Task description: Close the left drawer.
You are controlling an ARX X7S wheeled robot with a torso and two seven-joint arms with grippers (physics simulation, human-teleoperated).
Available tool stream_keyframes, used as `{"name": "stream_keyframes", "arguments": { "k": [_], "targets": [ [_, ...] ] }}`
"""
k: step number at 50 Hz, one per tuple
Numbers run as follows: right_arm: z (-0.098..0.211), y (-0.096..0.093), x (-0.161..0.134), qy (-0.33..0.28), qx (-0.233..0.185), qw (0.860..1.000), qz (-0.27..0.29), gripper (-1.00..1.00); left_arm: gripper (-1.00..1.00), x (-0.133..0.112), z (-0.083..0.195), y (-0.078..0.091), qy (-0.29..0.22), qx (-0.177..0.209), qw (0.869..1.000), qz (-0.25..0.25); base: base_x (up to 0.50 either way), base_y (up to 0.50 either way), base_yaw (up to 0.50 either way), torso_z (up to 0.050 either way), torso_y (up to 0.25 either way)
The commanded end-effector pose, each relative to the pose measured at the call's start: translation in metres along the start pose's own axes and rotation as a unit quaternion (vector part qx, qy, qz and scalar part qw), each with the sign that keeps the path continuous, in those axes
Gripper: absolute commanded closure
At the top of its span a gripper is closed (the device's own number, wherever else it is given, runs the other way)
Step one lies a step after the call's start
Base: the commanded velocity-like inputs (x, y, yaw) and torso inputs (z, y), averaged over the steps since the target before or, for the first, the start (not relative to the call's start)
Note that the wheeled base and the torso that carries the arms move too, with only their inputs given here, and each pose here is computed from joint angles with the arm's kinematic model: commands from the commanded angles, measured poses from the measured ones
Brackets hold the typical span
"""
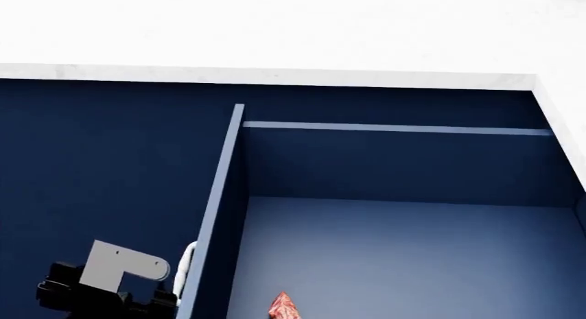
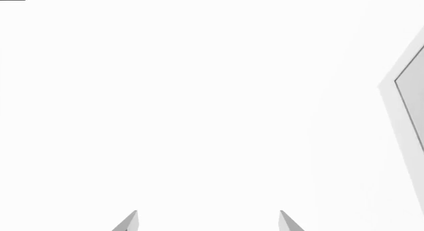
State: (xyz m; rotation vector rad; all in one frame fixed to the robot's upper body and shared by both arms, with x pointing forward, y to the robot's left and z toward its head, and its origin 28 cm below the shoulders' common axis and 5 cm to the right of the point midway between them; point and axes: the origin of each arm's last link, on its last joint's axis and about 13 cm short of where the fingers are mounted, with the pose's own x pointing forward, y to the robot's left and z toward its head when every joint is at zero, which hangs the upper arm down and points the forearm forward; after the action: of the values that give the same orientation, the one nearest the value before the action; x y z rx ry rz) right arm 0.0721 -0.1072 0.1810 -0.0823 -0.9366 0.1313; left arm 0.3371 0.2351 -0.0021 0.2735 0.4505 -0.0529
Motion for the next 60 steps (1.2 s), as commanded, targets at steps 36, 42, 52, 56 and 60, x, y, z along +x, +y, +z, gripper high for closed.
{"name": "stream_keyframes", "arguments": {
  "k": [36,42,52,56,60],
  "targets": [
    [0.0,0.0,0.0,-0.001,0.001,1.0,0.001,-1.0,-1.0,-0.015,0.0,-0.045,-0.018,0.043,0.994,-0.095,0.0,0.0,0.0,0.0,0.0],
    [0.0,0.0,0.0,-0.001,0.001,1.0,0.001,-1.0,-1.0,-0.017,0.002,-0.049,-0.021,0.044,0.994,-0.101,0.0,0.0,0.0,0.0,0.0],
    [0.0,0.0,0.0,-0.001,0.001,1.0,0.001,-1.0,-1.0,-0.025,0.006,-0.059,-0.033,0.054,0.99,-0.123,0.0,0.0,0.0,0.0,0.0],
    [0.0,0.0,0.0,-0.002,0.001,1.0,0.001,-1.0,-1.0,-0.03,0.01,-0.065,-0.041,0.061,0.988,-0.136,0.0,0.0,0.0,0.0,0.0],
    [0.0,0.0,0.0,-0.002,0.001,1.0,0.0,-1.0,-1.0,-0.034,0.013,-0.072,-0.048,0.068,0.986,-0.147,0.0,0.0,0.0,0.0,0.0]
  ]
}}
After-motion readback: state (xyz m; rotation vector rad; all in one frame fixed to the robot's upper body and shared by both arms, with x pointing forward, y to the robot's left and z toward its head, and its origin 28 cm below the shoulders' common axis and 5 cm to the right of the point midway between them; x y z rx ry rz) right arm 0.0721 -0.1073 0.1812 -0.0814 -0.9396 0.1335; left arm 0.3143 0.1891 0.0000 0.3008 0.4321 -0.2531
